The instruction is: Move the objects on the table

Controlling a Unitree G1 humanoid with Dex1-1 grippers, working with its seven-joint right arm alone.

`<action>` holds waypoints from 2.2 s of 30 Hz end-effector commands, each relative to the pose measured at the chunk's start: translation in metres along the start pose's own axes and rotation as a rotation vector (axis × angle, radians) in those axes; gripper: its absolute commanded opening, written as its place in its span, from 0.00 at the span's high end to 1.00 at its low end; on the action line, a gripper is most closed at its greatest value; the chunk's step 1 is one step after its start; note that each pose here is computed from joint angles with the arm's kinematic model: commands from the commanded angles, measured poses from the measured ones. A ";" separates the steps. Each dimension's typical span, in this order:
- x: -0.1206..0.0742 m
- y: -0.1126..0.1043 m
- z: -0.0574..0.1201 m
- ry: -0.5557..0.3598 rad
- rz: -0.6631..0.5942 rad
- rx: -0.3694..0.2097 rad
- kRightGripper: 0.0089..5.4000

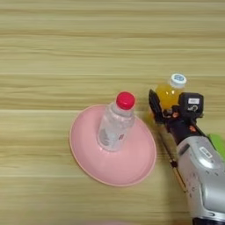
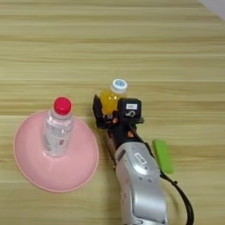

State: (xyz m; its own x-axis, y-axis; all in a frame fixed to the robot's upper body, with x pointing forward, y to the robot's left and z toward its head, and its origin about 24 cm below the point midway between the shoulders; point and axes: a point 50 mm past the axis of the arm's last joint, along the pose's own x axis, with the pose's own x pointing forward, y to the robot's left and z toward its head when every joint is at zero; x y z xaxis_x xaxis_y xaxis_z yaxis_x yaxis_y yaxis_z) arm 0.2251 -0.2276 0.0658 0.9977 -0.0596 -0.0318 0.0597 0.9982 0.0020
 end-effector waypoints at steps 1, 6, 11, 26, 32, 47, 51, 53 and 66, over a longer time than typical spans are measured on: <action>0.008 -0.011 0.034 -0.163 -0.036 -0.075 0.35; 0.009 -0.020 0.034 -0.161 -0.080 -0.096 0.35; 0.009 -0.027 0.032 -0.151 -0.111 -0.101 0.35; 0.008 -0.022 0.029 -0.143 -0.089 -0.091 0.15; 0.008 -0.021 0.030 -0.146 -0.089 -0.086 0.05; 0.006 -0.024 0.034 -0.158 -0.102 -0.087 0.00; 0.002 -0.023 0.037 -0.162 -0.106 -0.088 0.00; 0.001 -0.023 0.038 -0.162 -0.106 -0.088 0.00; -0.025 -0.014 0.032 -0.102 -0.098 -0.083 0.00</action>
State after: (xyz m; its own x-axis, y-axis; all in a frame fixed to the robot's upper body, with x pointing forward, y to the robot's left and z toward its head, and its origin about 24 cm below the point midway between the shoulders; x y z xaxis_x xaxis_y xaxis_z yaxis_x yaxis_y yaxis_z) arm 0.2028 -0.2444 0.0786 0.9844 -0.1757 -0.0111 0.1748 0.9830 -0.0553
